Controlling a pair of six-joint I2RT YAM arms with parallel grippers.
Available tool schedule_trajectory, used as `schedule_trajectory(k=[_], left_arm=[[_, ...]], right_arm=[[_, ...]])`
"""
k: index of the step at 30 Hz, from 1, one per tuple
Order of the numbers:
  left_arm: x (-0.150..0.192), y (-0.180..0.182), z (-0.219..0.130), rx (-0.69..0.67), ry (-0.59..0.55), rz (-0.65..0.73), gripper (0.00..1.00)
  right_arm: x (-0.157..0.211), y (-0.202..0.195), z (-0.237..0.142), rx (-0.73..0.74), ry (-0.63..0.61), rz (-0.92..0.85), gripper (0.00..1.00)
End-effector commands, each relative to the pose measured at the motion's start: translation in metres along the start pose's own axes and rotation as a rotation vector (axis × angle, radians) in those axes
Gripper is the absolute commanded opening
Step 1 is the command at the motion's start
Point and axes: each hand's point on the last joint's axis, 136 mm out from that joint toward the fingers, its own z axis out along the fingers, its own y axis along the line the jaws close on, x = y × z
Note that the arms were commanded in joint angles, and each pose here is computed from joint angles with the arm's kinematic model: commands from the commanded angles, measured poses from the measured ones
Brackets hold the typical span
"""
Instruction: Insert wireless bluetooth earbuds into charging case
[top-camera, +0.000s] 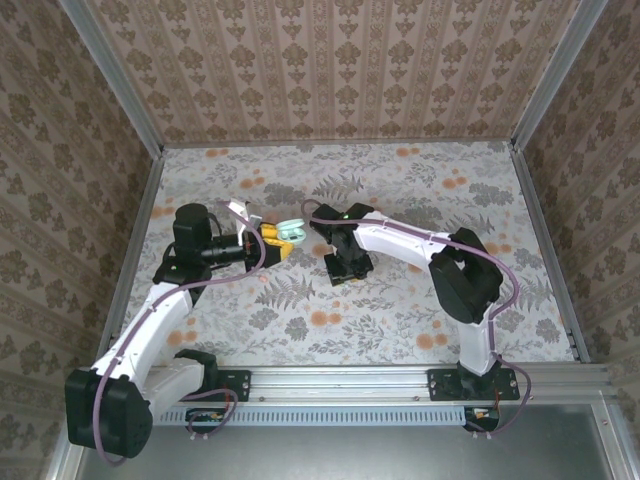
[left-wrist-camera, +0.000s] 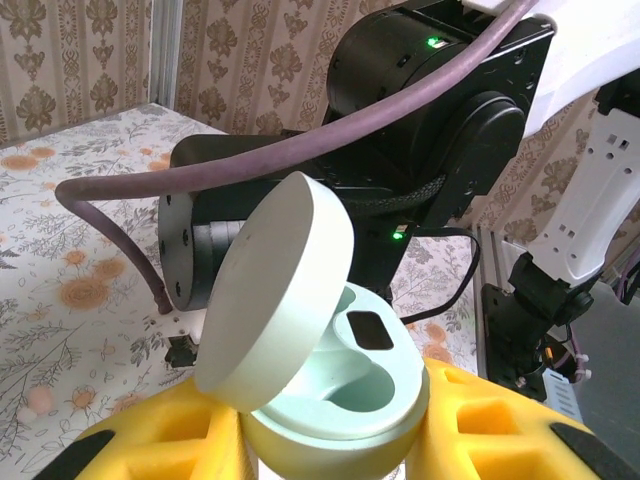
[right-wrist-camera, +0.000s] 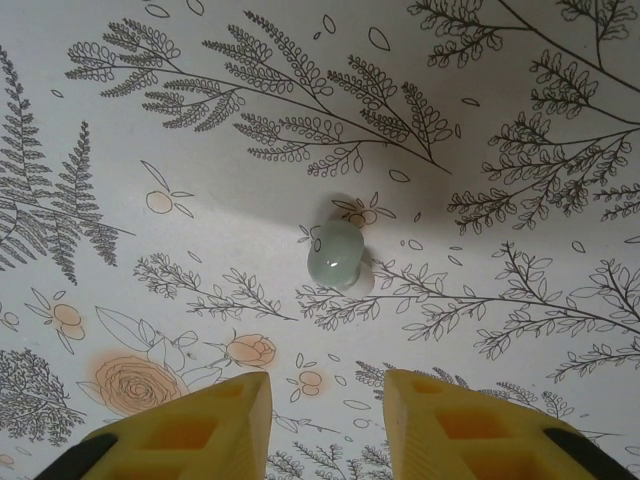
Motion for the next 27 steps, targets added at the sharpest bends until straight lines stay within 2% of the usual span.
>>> schedule_trajectory(k=[1, 8, 27], left_arm=[[0.004, -0.006, -0.001, 0.007, 0.006, 0.019, 0.02], [0.004, -0.008, -0.003, -0.001, 0.011, 0.026, 0.02], [0.003, -0.013, -0.006, -0.001, 0.009, 0.029, 0.02]], right_arm=[[-0.002, 0.003, 0.003, 0.011, 0.013, -0.026, 0.34], [-0.009, 0.005, 0.019, 0.01, 0.009, -0.021, 0.3], [-0.015, -0.005, 0.038, 0.057, 0.009, -0.024, 0.27]])
